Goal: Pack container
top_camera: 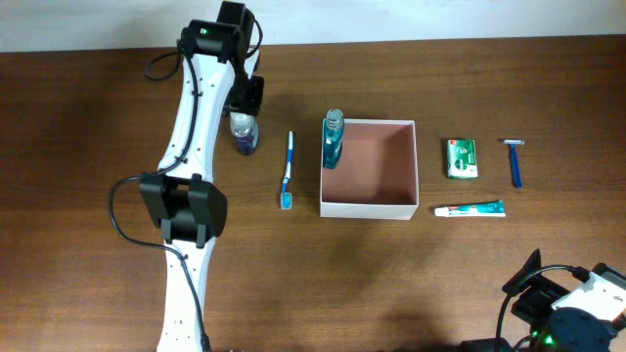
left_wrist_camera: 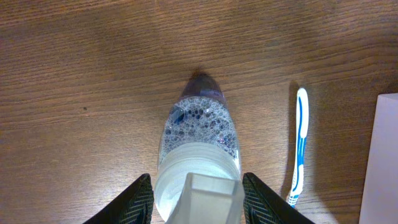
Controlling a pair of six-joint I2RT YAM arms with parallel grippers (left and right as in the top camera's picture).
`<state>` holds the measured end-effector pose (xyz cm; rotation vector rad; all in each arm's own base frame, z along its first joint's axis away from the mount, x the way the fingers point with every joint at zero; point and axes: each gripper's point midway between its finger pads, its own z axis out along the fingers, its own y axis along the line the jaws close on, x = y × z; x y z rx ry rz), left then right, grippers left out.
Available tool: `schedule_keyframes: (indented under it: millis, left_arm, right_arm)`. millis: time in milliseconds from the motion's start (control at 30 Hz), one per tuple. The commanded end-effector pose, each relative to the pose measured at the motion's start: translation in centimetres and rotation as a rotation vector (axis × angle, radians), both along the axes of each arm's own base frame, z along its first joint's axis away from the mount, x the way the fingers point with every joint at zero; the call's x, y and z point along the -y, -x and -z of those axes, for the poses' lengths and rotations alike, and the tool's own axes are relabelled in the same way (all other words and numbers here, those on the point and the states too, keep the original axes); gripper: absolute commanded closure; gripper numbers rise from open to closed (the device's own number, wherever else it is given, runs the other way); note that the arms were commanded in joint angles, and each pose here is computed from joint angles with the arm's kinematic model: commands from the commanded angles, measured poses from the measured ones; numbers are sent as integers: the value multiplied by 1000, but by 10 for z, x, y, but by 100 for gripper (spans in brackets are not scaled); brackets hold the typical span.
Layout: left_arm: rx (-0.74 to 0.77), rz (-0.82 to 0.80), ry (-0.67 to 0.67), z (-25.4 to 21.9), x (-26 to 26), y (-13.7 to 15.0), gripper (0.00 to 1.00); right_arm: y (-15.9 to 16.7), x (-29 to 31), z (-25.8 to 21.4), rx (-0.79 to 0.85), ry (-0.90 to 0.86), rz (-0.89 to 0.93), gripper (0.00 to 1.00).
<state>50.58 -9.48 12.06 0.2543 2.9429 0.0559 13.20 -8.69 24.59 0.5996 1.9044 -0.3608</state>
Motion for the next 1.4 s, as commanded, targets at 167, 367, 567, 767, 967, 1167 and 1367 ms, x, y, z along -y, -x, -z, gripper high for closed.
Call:
schedule_keyframes:
  millis: [167,367,567,767,967,1167,1367]
  left_arm:
    - [16,-16,-4,-5,-6,-3,52]
    - [10,-16,-5,-5,-6,-1,44]
    - [9,-16,-6,-8,-6,1,44]
    - [56,-17,0,-28,-7,0,44]
    - [71,-18,0,-35,-8,0,45]
    - [74,-18,1,-36,-8,0,44]
    - [73,-18,0,-36,-8,0,45]
  right_arm:
    - [1,-1,-6,25,-5,-4,1]
    - [1,-1,-6,25,-5,-4,1]
    - [1,-1,-6,25,-5,-4,1]
    - [1,-1,-6,25,-5,-4,1]
    - [1,-1,-6,25,-5,-4,1]
    - [1,-1,-6,25,-5,-4,1]
    - [1,-1,-6,25,-5,-4,1]
